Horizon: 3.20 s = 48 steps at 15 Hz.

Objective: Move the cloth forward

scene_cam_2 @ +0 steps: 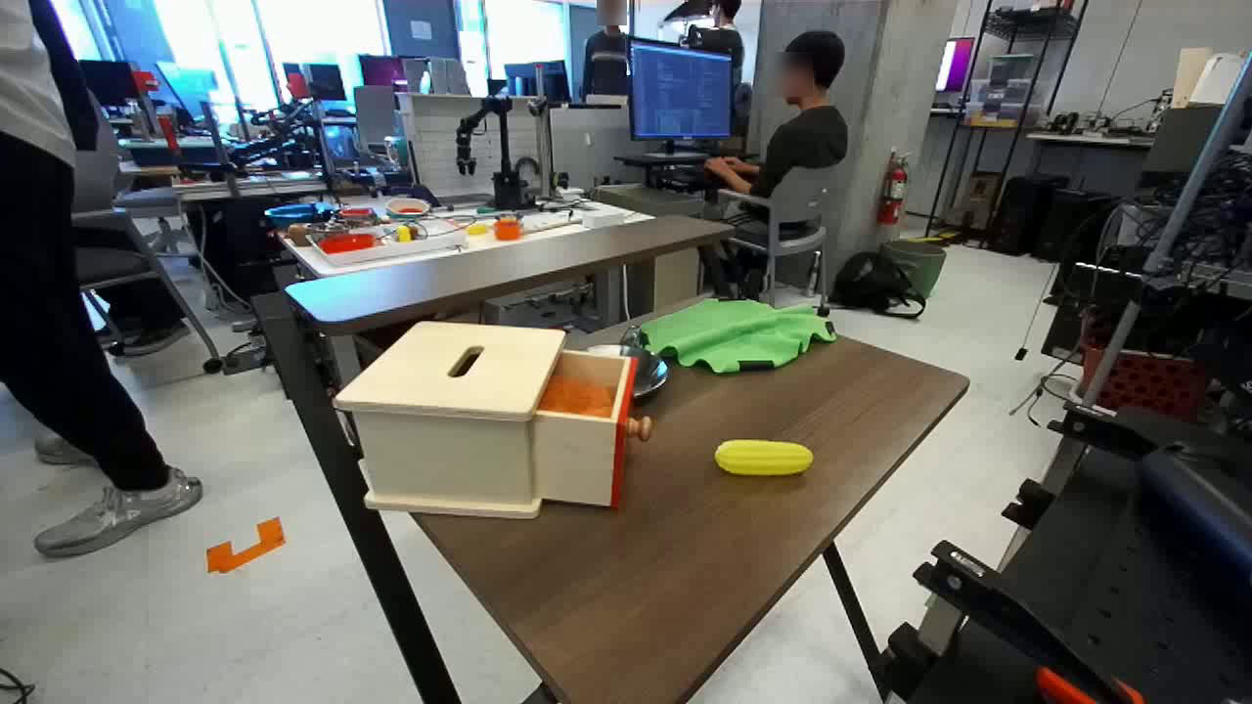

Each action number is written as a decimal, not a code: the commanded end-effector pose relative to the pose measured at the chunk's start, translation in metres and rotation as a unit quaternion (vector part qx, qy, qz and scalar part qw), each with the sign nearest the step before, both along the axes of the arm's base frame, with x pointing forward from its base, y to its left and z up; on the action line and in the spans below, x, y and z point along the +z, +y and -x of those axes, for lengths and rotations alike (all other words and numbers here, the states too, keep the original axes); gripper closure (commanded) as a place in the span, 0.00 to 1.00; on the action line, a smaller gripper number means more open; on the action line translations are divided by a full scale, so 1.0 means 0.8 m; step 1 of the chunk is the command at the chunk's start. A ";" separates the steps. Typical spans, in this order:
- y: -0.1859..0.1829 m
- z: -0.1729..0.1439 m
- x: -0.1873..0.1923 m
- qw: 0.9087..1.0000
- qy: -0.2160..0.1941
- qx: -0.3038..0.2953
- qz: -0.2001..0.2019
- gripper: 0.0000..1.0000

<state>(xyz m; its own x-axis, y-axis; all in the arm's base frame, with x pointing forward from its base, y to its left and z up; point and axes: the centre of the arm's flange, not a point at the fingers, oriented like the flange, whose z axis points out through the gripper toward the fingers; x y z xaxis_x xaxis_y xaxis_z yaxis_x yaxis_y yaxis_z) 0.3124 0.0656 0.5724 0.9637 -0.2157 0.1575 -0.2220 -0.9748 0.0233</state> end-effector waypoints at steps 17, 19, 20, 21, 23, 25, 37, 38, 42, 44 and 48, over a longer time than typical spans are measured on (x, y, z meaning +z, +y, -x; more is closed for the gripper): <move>0.000 0.000 0.004 1.000 -0.003 0.000 0.000 0.00; 0.000 0.000 0.004 1.000 -0.003 0.000 0.000 0.00; 0.000 0.000 0.004 1.000 -0.003 0.000 0.000 0.00; -0.003 -0.007 -0.003 1.000 -0.009 -0.007 0.004 0.00; -0.013 -0.022 -0.021 1.000 -0.016 -0.008 0.015 0.00; -0.025 -0.038 -0.046 0.999 -0.021 -0.010 0.022 0.00; -0.134 -0.175 -0.203 0.998 0.024 -0.054 0.019 0.00; -0.143 -0.187 -0.213 0.998 0.026 -0.057 0.015 0.00; -0.176 -0.249 -0.255 0.997 0.040 -0.069 0.005 0.00; -0.191 -0.284 -0.276 0.996 0.049 -0.070 0.000 0.00; -0.213 -0.353 -0.320 0.997 0.042 -0.058 0.010 0.00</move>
<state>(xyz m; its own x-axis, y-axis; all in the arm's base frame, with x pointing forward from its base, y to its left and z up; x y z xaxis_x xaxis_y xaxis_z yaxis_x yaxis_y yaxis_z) 0.5392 -0.0906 0.3358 0.9352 -0.3478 0.0660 -0.3520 -0.9335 0.0680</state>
